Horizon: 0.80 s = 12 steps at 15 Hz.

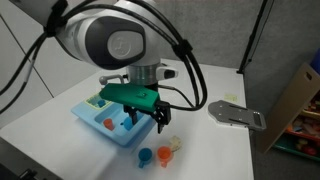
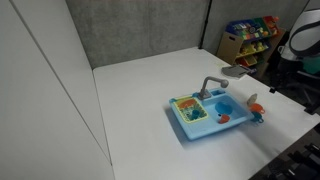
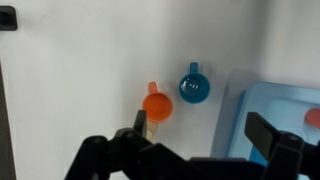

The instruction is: Put the blue cup on the table

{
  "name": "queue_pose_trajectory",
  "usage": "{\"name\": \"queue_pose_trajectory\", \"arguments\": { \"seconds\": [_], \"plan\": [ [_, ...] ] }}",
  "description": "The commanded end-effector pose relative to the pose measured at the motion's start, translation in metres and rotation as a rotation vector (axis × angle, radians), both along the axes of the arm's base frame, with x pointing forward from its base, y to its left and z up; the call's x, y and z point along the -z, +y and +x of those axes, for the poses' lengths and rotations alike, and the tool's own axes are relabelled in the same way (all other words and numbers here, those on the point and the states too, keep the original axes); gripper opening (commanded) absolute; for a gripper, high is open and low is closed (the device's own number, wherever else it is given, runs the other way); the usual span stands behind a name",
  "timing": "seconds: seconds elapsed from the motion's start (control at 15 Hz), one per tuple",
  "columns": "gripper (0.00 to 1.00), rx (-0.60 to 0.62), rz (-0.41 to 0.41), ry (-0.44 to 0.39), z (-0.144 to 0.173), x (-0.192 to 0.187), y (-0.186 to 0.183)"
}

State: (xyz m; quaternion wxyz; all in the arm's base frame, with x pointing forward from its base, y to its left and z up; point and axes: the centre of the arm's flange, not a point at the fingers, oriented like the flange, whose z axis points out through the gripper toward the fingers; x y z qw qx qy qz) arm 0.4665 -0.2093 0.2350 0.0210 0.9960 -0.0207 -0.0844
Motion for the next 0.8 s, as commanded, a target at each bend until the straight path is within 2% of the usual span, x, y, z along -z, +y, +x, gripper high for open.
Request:
{"name": "queue_pose_trajectory", "arguments": {
  "seconds": [0.0, 0.73],
  "plan": [
    [1.0, -0.077, 0.018, -0.029, -0.029, -0.034, 0.007],
    [1.0, -0.155, -0.001, -0.081, -0.08, -0.079, 0.039]
  ]
}}
